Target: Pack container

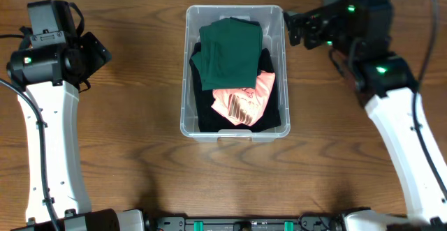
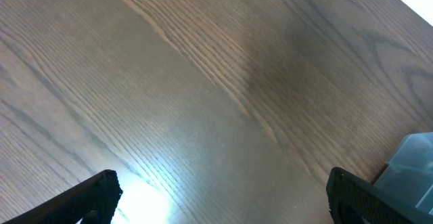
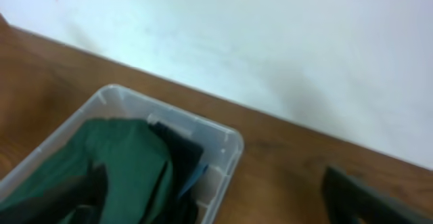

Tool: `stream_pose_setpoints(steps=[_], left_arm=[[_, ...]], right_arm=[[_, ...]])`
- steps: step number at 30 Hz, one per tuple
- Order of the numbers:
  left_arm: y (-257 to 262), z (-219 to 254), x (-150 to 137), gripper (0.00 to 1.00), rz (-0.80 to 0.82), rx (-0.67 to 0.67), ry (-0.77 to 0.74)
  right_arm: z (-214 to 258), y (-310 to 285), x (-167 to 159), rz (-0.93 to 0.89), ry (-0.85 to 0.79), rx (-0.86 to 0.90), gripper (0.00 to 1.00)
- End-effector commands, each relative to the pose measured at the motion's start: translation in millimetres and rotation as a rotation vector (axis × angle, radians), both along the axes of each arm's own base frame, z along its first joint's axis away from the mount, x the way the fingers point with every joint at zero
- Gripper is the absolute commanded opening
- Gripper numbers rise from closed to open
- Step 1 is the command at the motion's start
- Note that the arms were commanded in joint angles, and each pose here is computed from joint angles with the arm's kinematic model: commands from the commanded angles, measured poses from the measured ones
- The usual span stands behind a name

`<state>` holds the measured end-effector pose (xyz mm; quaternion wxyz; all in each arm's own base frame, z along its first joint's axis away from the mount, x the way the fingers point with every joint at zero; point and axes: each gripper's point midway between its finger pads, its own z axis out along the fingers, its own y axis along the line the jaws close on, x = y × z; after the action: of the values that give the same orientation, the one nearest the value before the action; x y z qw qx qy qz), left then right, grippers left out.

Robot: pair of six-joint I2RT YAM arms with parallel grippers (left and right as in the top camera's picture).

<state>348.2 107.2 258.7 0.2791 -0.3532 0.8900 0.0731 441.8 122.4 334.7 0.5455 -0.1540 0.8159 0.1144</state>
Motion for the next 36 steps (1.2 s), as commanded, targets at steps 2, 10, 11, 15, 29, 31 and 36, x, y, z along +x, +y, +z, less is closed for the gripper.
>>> stream_pose_setpoints(steps=[2, 10, 11, 15, 29, 31, 36], left_arm=[[2.6, 2.3, -0.2, 0.98, -0.006, 0.016, 0.001], [2.6, 2.3, -0.2, 0.98, -0.006, 0.016, 0.001], [2.6, 2.3, -0.2, 0.98, -0.006, 0.016, 0.001], [2.6, 2.3, -0.2, 0.98, -0.006, 0.016, 0.001], [2.6, 2.3, -0.2, 0.98, -0.006, 0.016, 0.001], [2.6, 2.3, -0.2, 0.98, -0.006, 0.016, 0.001], [2.6, 2.3, -0.2, 0.98, -0.006, 0.016, 0.001]], right_arm=[[31.9, -9.4, -19.9, -0.013, -0.061, 0.019, 0.99], [24.2, -18.0, -52.1, -0.028, 0.026, -0.006, 0.99], [19.5, -17.7, -56.4, -0.023, 0.051, -0.01, 0.99], [22.9, -32.5, -62.1, -0.083, 0.045, -0.04, 0.99], [31.0, -115.4, -122.5, -0.365, 0.059, -0.11, 0.99], [20.8, -117.7, -130.0, -0.374, 0.069, -0.117, 0.99], [-21.4, -120.1, -151.1, -0.382, 0.078, -0.117, 0.99]])
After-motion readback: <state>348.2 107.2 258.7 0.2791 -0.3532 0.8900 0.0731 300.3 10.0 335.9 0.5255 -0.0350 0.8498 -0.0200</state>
